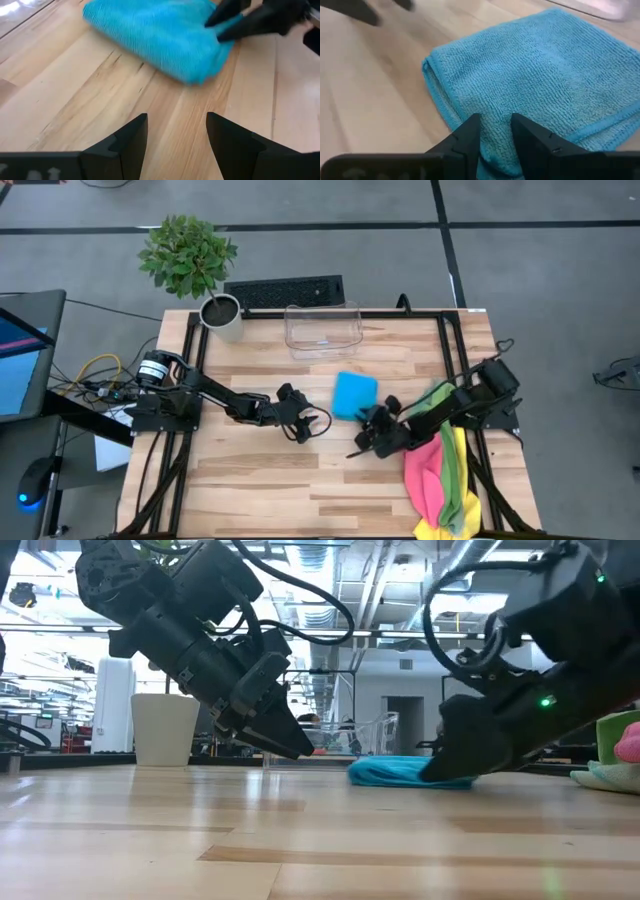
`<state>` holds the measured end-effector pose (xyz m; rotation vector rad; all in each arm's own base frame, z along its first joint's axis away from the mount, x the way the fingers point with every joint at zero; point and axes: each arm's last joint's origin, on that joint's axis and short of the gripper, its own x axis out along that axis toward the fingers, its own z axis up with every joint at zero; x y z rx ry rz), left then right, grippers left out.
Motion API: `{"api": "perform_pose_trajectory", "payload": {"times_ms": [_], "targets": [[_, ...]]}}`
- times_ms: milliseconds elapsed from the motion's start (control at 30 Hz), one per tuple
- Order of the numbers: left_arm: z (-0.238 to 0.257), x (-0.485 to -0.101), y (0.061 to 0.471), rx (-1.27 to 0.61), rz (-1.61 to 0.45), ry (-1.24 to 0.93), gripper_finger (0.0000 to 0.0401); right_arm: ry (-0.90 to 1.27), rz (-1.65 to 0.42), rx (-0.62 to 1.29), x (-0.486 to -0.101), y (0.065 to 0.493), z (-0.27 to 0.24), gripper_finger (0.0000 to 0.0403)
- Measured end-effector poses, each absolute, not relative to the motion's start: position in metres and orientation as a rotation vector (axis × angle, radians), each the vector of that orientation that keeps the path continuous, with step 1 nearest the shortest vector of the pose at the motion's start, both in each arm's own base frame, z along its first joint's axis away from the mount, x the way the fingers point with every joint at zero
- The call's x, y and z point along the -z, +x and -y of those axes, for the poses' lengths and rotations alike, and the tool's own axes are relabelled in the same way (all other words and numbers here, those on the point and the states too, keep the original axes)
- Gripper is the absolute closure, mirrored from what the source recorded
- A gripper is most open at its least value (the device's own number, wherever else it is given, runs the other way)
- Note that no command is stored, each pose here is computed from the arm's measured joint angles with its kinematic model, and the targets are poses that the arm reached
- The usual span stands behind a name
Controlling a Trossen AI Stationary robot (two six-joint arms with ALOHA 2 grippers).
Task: Fold microfiber towels
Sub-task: Fold the blue microfiber towel
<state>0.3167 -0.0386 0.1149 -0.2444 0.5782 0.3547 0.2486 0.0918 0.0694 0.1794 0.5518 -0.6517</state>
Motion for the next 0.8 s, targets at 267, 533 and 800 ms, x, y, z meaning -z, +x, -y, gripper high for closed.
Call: {"api": "perform_pose_trajectory", "payload": {"times_ms": [267, 533, 800], "targets": [[0.039, -0.115, 0.317, -0.351, -0.573, -0.248, 0.0207, 0.201, -0.658, 0.854, -0.095, 0.221, -0.065, 0.0267], [0.039, -0.116, 0.318, -0.349, -0.561, -0.253, 0.0207, 0.116, -0.722, 1.006, -0.114, 0.217, -0.020, 0.0267], [0.041, -0.122, 0.317, -0.295, -0.569, -0.280, 0.0207, 0.179, -0.510, 0.931, -0.156, 0.218, -0.027, 0.0267]]}}
